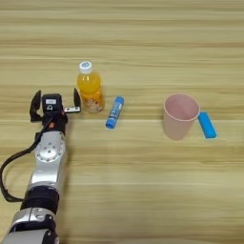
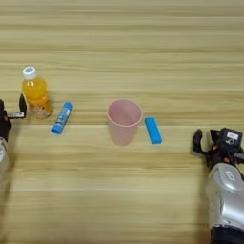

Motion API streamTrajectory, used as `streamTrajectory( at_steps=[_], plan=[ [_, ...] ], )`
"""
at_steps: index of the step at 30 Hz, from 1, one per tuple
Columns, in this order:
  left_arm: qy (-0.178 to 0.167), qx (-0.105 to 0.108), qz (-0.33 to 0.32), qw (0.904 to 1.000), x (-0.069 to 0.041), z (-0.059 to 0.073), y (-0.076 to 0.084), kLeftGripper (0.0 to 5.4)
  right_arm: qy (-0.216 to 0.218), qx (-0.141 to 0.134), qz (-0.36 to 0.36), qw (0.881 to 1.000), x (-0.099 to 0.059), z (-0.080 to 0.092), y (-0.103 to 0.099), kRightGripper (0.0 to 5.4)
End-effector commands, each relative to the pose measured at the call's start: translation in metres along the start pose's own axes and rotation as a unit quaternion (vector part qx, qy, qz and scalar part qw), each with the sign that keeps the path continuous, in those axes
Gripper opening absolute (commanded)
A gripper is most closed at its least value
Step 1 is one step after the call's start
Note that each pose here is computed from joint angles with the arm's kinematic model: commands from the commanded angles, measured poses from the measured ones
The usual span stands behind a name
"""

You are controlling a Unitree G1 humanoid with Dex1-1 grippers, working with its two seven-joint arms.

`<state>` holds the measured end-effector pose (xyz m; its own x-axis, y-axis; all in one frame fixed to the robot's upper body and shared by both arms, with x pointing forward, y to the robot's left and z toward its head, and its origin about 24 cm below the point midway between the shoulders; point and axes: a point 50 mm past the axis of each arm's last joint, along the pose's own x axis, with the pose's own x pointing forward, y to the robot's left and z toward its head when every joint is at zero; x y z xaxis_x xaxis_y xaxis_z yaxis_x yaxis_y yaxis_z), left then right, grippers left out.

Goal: Move the objects on the table

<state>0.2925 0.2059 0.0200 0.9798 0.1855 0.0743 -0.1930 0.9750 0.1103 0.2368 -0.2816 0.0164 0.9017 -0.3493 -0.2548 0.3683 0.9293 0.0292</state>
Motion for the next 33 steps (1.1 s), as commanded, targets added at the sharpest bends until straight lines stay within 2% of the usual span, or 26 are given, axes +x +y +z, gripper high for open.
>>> streamTrajectory(
  at_steps=[1, 18, 26, 33],
  plan=[
    [-0.007, 0.003, -0.002, 1.0000, 0.004, 0.003, 0.001, 5.40, 0.032, 0.022, 0.016, 0.999, -0.002, -0.010, 0.006, 4.38],
    [-0.007, 0.003, -0.002, 1.0000, 0.004, 0.003, 0.001, 5.40, 0.043, 0.014, 0.053, 0.998, -0.003, -0.015, 0.018, 2.49],
    [-0.007, 0.004, -0.003, 1.0000, 0.004, 0.003, 0.001, 5.40, 0.053, -0.002, 0.116, 0.992, -0.008, -0.020, 0.039, 2.49],
    [-0.007, 0.004, -0.003, 1.0000, 0.004, 0.003, 0.002, 5.40, 0.058, -0.010, 0.141, 0.988, -0.011, -0.022, 0.047, 2.49]
  ],
)
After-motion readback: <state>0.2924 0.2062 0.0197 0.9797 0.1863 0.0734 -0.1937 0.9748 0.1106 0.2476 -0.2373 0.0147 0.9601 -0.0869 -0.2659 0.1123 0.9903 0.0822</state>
